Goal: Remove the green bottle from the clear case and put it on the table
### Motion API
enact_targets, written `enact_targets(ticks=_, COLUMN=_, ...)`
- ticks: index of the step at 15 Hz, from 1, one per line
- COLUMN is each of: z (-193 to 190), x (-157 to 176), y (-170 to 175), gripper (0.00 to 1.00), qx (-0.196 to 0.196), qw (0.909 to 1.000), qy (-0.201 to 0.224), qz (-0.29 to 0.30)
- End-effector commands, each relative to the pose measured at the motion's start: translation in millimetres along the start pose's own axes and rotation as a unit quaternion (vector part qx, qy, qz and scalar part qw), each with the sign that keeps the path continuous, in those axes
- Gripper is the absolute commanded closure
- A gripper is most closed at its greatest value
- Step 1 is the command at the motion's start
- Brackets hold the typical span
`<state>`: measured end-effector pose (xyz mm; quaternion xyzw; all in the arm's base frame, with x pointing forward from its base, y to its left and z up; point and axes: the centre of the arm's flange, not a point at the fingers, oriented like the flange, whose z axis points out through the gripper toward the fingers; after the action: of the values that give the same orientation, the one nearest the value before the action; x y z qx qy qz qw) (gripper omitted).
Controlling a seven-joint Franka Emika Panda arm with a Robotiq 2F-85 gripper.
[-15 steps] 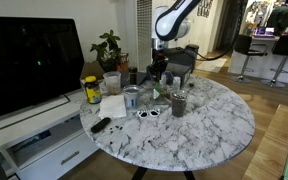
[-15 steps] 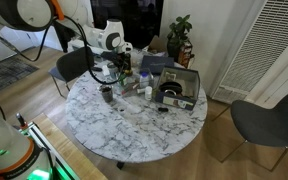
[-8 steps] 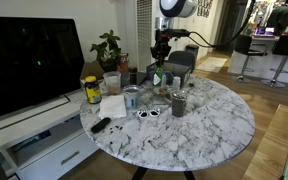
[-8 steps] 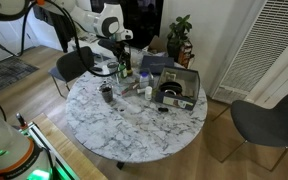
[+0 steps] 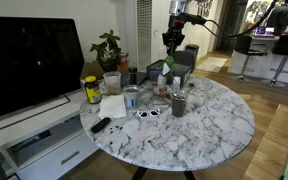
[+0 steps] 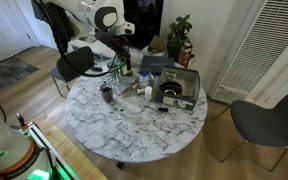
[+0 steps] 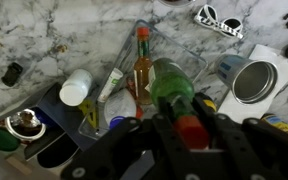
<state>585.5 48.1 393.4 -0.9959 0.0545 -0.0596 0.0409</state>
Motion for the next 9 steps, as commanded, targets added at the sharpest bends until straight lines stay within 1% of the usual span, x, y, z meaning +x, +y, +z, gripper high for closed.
enact_targets(ticks=1, z=-27.5, x=-39.9, y=46.6, gripper=0.92, qx=0.006, qw=0.9983, qy=0.013, qz=0.056)
enact_targets(ticks=4, z=-32.1, x=-57.6, y=83.0, gripper=0.92, qx=0.003, qw=0.995, qy=0.014, qz=0.099)
enact_targets(ticks=6, z=-28.0, x=-68.1, y=108.5, gripper=0.92, qx=0.002, qw=0.9915, qy=0.013, qz=0.13)
enact_targets(ticks=8, z=-17.6, x=-73.5, y=132.5, gripper=0.92, qx=-0.003, qw=0.9866, qy=0.011, qz=0.163)
enact_targets(ticks=9, z=-10.8, x=-75.0, y=143.9, gripper=0.92, qx=-0.019, qw=0.9826, qy=0.014, qz=0.184)
